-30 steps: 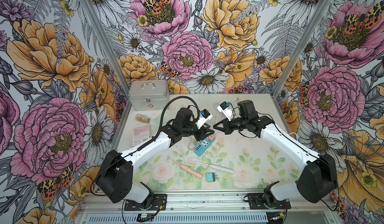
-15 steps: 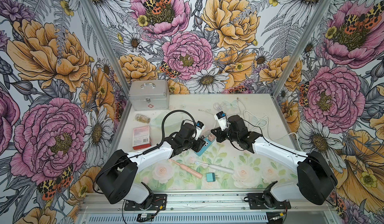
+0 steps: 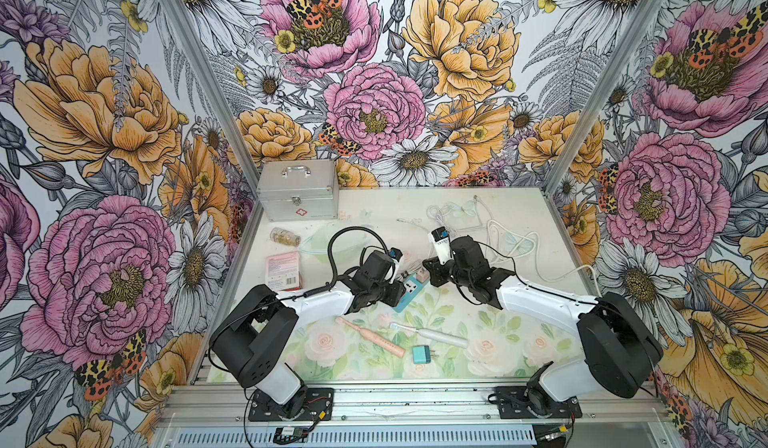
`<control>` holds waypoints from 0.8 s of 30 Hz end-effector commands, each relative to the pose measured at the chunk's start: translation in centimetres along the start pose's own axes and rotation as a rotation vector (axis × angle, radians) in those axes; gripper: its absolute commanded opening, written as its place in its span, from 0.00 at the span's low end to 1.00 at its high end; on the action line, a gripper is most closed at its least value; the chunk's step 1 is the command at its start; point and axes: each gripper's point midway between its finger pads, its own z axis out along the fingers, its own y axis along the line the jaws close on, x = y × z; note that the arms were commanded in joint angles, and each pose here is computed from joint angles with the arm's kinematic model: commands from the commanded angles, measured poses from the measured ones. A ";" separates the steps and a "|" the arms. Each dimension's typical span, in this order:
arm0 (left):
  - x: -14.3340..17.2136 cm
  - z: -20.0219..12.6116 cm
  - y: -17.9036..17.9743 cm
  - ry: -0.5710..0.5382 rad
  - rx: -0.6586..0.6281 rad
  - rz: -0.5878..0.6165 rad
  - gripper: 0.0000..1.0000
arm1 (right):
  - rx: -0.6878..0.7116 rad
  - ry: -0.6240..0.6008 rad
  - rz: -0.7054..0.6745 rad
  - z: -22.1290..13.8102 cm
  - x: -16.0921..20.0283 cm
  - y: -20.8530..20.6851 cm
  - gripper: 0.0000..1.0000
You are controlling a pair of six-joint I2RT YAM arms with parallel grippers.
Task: Charge the electric toothbrush
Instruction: Insert the charging cable into the plug.
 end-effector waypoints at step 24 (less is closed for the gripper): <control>2.9 0.9 2.1 0.067 -0.127 -0.040 0.37 | 0.080 0.077 -0.126 0.9 2.8 -1.1 0.00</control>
